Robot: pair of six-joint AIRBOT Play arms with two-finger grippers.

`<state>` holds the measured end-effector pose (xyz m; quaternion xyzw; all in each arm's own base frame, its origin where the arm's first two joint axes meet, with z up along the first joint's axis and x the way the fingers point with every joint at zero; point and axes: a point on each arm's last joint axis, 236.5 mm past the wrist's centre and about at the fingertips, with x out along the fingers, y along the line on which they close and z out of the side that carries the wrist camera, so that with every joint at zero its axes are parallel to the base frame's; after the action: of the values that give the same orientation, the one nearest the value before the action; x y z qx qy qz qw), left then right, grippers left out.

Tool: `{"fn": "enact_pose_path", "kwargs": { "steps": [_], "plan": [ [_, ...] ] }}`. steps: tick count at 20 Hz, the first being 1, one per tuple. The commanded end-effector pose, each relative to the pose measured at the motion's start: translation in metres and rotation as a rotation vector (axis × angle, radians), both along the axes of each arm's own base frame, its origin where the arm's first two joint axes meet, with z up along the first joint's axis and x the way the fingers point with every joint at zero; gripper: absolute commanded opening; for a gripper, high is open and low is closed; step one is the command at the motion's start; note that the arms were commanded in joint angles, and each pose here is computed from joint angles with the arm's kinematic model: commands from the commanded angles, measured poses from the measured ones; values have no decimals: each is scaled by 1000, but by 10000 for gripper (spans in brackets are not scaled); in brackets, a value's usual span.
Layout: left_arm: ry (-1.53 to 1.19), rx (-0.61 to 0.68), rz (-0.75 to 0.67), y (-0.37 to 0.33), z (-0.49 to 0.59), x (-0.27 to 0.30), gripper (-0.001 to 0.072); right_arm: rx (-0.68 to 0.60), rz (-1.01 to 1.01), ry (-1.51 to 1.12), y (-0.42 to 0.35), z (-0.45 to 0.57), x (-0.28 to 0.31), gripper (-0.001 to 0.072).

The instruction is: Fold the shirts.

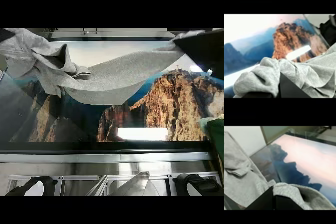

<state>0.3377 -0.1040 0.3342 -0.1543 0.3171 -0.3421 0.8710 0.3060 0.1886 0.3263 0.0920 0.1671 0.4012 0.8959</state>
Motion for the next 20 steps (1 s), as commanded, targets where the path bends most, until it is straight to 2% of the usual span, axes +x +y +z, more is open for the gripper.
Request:
{"fn": "enact_pose_path", "kwargs": {
  "steps": [1, 2, 3, 4, 5, 8, 11, 13, 15, 17, 18, 19, 20],
  "plan": [
    [162, 25, -6, 2, -51, 27, 19, -67, -89, 202, -9, -79, 28, 15],
    [234, 6, -29, -5, -78, 40, 20, -76, -94, 279, -8, -111, 39, 15],
    [302, -6, -57, -14, -106, 50, 83, -83, -101, 343, -8, -139, 48, 15],
    [384, -14, -91, -23, -138, 55, 288, -91, -110, 409, -9, -168, 57, 15],
    [452, -19, -121, -31, -168, 59, 312, -100, -113, 468, -8, -193, 63, 15],
    [587, -12, -201, -50, -262, 67, 314, -129, -125, 641, -8, -268, 80, 15],
    [768, -14, -204, -36, -332, 59, 334, -191, -109, 792, -13, -329, 78, 17],
    [873, -59, -214, -19, -347, 44, 334, -229, -108, 867, -28, -347, 69, 38],
    [927, -97, -196, -1, -351, 34, 334, -241, -157, 930, -56, -350, 63, 330],
    [986, -132, -199, 11, -348, 20, 340, -229, -200, 978, -85, -350, 58, 349],
    [1006, -143, -193, 13, -348, 14, 361, -212, -216, 1006, -98, -350, 55, 382],
    [1012, -148, -170, 14, -353, 11, 716, -194, -232, 1035, -111, -351, 52, 494],
    [1016, -150, -137, 12, -360, 10, 709, -176, -251, 1058, -121, -353, 49, 571]
  ]
}}
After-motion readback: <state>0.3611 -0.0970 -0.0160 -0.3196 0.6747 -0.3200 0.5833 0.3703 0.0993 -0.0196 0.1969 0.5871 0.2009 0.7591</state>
